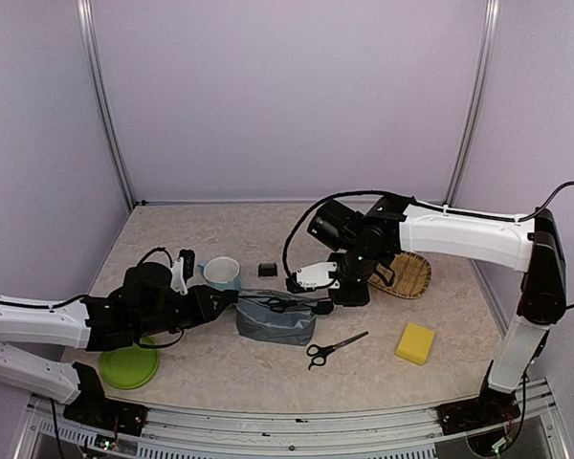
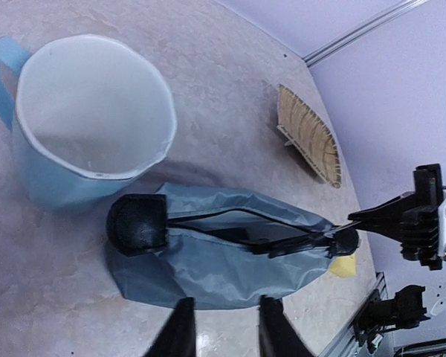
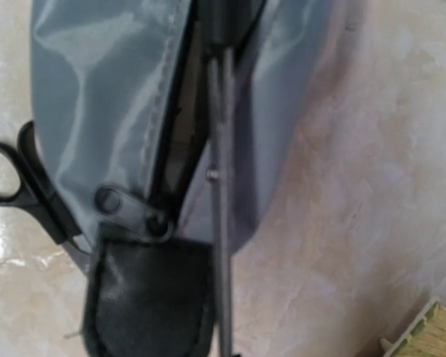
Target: Sort the hair-cutting tools
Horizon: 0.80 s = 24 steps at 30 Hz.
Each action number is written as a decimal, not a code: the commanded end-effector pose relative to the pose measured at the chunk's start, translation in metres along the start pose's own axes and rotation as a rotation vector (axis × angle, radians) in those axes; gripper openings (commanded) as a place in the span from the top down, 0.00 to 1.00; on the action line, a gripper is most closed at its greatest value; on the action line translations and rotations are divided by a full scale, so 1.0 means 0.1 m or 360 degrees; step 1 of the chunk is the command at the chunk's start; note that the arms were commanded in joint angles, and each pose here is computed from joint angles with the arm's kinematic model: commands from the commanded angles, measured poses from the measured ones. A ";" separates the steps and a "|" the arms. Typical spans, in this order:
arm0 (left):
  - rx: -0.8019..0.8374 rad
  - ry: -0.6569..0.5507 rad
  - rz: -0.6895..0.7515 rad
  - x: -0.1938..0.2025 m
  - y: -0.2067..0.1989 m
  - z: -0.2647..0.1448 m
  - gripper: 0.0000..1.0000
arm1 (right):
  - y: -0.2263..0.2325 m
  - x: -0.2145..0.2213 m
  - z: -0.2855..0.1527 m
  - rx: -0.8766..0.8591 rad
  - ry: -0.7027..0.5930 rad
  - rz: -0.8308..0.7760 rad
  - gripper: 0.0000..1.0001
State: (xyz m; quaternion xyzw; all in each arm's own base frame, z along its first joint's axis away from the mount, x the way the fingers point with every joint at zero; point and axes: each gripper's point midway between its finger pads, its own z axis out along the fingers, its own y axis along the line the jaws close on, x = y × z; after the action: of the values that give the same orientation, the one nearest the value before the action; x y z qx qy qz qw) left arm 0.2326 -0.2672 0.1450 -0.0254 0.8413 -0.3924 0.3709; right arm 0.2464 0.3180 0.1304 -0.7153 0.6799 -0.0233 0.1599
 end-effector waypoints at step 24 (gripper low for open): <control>0.0057 -0.0109 0.0067 -0.22 0.05 0.48 0.72 | -0.09 0.02 -0.09 0.0135 0.0020 0.0042 1.00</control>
State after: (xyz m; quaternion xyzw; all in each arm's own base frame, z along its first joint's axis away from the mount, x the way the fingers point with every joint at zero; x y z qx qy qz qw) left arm 0.2743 -0.2711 0.1049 -0.0379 0.8556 -0.3533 0.3765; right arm 0.2560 0.3139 0.1333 -0.7051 0.6858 -0.0564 0.1712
